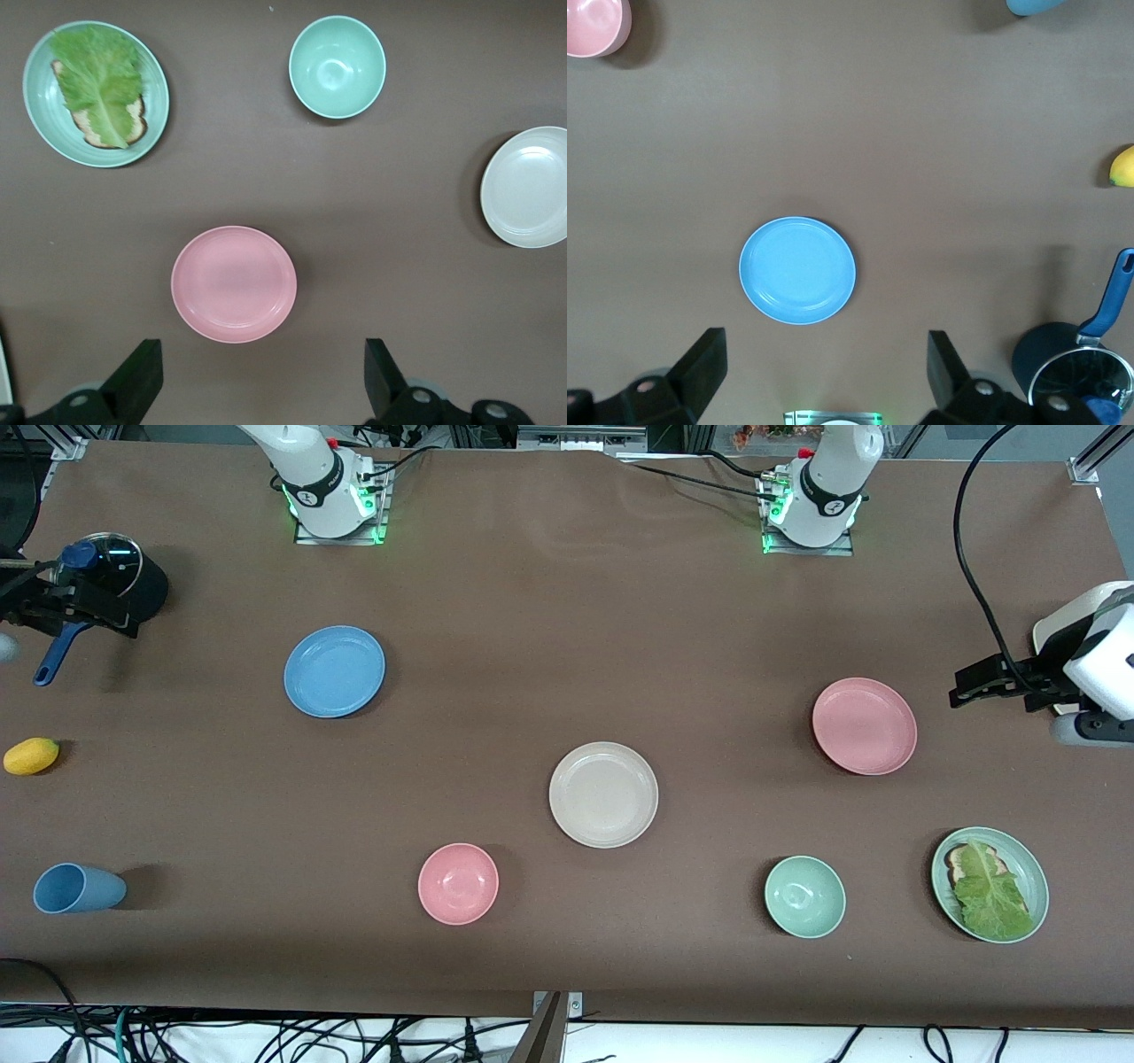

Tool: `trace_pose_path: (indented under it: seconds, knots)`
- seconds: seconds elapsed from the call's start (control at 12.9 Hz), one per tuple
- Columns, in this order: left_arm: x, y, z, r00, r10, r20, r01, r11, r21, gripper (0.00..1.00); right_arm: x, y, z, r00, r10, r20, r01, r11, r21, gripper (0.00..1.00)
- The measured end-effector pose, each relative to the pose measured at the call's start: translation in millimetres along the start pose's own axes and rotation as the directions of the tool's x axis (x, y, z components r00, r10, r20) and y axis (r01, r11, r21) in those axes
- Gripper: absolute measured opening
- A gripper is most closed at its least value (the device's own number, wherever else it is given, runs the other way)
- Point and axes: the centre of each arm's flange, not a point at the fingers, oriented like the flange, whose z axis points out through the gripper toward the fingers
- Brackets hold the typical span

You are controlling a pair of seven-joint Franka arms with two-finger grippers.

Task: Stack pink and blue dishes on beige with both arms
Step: 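Move the left gripper toward the rim of the pink plate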

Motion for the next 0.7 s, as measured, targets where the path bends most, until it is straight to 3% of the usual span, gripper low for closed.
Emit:
trace_pose_path:
  seconds: [0.31,0.7]
  knots:
    - [30.5,-57.5,61.7,0.992,-0.102,0.074,0.112,0.982,-0.153,1.0,0.0,-0.2,0.0,1.0,-0.001,0.0,0.001,1.0,0.0,1.0]
    - [48.0,-59.2,107.7,0.986,-0.102,0.131,0.123,0.979,-0.165,1.0,0.0,-0.2,0.1,1.0,0.0,0.001,0.0,1.0,0.0,1.0]
